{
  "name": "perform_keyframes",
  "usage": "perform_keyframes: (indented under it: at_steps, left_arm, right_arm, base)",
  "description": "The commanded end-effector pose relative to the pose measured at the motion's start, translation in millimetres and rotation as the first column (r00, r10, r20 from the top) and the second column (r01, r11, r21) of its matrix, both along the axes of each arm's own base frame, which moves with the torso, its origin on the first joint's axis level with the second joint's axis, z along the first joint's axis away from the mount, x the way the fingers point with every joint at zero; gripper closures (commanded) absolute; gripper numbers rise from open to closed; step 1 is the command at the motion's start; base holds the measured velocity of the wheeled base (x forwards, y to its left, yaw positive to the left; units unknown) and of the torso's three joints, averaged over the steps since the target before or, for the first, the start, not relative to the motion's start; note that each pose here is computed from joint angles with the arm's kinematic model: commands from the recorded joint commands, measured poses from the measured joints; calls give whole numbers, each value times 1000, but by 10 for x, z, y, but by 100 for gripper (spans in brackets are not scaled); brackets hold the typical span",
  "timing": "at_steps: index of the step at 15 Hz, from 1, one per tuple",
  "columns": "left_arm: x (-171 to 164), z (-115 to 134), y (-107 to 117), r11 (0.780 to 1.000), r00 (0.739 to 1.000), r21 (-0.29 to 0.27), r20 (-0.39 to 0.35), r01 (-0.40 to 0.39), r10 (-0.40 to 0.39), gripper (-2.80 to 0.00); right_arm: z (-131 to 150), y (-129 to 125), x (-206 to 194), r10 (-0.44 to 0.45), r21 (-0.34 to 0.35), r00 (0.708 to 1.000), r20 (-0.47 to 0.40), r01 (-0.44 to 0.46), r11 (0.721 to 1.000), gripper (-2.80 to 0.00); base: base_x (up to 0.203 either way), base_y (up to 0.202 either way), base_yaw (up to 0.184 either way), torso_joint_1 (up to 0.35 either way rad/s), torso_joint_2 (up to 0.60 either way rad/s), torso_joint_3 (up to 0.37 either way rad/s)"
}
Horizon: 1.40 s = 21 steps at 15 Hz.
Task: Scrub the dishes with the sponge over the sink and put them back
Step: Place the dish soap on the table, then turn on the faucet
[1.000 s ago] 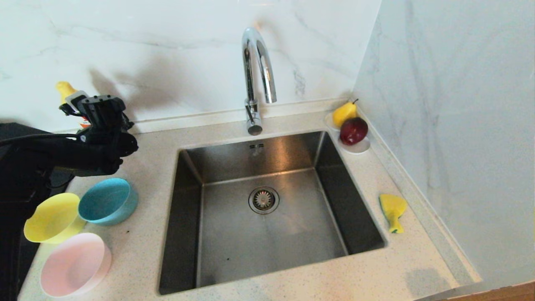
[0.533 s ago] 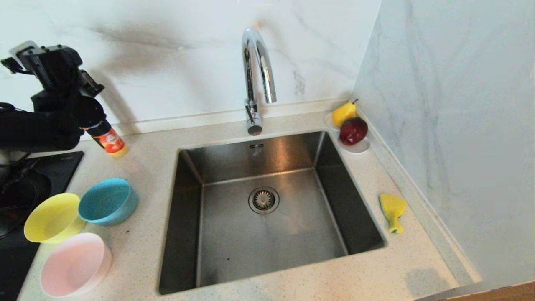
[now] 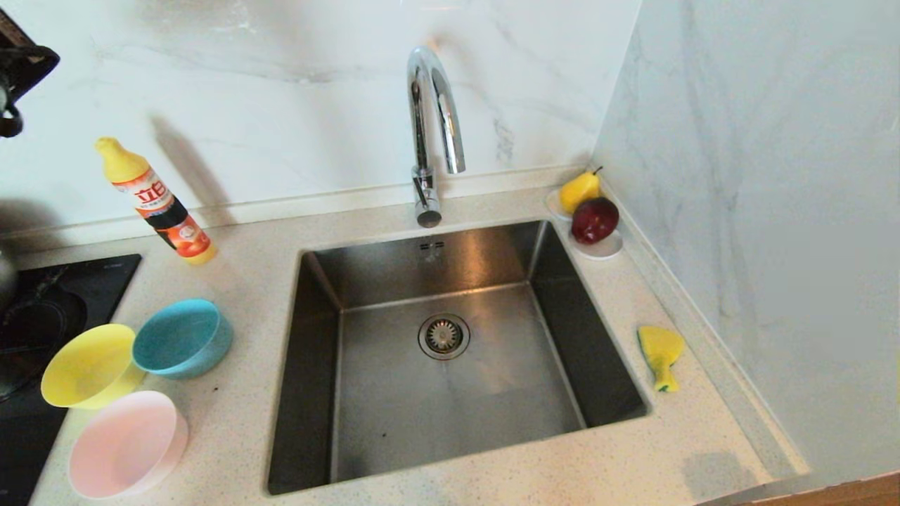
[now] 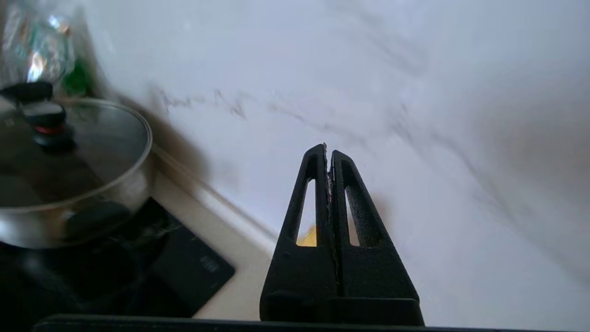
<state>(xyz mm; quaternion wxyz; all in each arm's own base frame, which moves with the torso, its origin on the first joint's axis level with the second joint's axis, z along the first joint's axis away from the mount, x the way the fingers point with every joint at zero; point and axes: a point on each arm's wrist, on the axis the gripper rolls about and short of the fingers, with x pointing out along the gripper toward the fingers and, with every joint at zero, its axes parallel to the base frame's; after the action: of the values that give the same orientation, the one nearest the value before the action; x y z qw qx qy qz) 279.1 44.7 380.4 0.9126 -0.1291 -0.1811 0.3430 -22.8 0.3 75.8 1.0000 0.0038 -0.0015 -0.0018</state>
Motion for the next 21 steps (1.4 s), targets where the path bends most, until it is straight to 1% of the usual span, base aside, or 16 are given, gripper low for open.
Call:
perform_keyframes:
  at_steps: [1, 2, 3, 4, 5, 7, 9, 10, 11, 13, 14, 15, 16, 17, 18, 21]
  left_arm:
    - [-690, 118, -111, 985, 986, 69, -56, 161, -157, 0]
    - [-875, 30, -155, 960, 958, 90, -131, 267, -254, 0]
    - [-1070, -80, -201, 926, 920, 105, -199, 362, -338, 0]
    - [-1202, -265, -234, 892, 873, 104, -283, 440, -397, 0]
    - [-1340, -486, -264, 863, 825, 99, -362, 496, -433, 0]
    - [-1697, -921, -321, 817, 753, 103, -466, 568, -464, 0]
    - [-2124, -1362, -386, 758, 696, 132, -521, 638, -495, 0]
    - [-2289, -1578, -410, 738, 676, 140, -537, 660, -504, 0]
    - [-2453, -1773, -432, 721, 670, 157, -541, 675, -509, 0]
    - [-2714, -2086, -465, 699, 676, 197, -526, 687, -516, 0]
    - [-2804, -2252, -475, 692, 676, 207, -523, 691, -518, 0]
    - [-2839, -2392, -479, 691, 673, 202, -525, 694, -521, 0]
    - [-2825, -2533, -474, 708, 662, 154, -529, 690, -531, 0]
    - [-2804, -2639, -466, 732, 657, 95, -529, 675, -537, 0]
    - [-2808, -2703, -462, 732, 650, 76, -529, 677, -546, 0]
    - [-2898, -2982, -455, 734, 659, 88, -522, 673, -541, 0]
  right_arm:
    - [0, 0, 1, 1, 0, 1000, -1, -1, 1000, 0]
    - [0, 0, 1, 1, 0, 1000, -1, -1, 1000, 0]
    - [0, 0, 1, 1, 0, 1000, -1, -1, 1000, 0]
    - [0, 0, 1, 1, 0, 1000, -1, -1, 1000, 0]
    - [0, 0, 1, 1, 0, 1000, -1, -1, 1000, 0]
    - [0, 0, 1, 1, 0, 1000, -1, -1, 1000, 0]
    - [0, 0, 1, 1, 0, 1000, -1, -1, 1000, 0]
    - [0, 0, 1, 1, 0, 1000, -1, -1, 1000, 0]
    - [0, 0, 1, 1, 0, 1000, -1, -1, 1000, 0]
    - [0, 0, 1, 1, 0, 1000, -1, -1, 1000, 0]
    - [0, 0, 1, 1, 0, 1000, -1, -1, 1000, 0]
    - [0, 0, 1, 1, 0, 1000, -1, -1, 1000, 0]
    - [0, 0, 1, 1, 0, 1000, -1, -1, 1000, 0]
    - [0, 0, 1, 1, 0, 1000, -1, -1, 1000, 0]
    - [0, 0, 1, 1, 0, 1000, -1, -1, 1000, 0]
    - [0, 0, 1, 1, 0, 1000, -1, -1, 1000, 0]
  base:
    - [0, 0, 0, 0, 0, 0]
    - [0, 0, 0, 0, 0, 0]
    - [0, 0, 0, 0, 0, 0]
    - [0, 0, 0, 0, 0, 0]
    - [0, 0, 0, 0, 0, 0]
    - [0, 0, 0, 0, 0, 0]
    - [0, 0, 0, 0, 0, 0]
    - [0, 0, 0, 0, 0, 0]
    - [0, 0, 0, 0, 0, 0]
    - [0, 0, 0, 0, 0, 0]
    - [0, 0, 0, 0, 0, 0]
    - [0, 0, 0, 0, 0, 0]
    - [0, 0, 0, 0, 0, 0]
    - [0, 0, 0, 0, 0, 0]
    - [0, 0, 0, 0, 0, 0]
    - [0, 0, 0, 0, 0, 0]
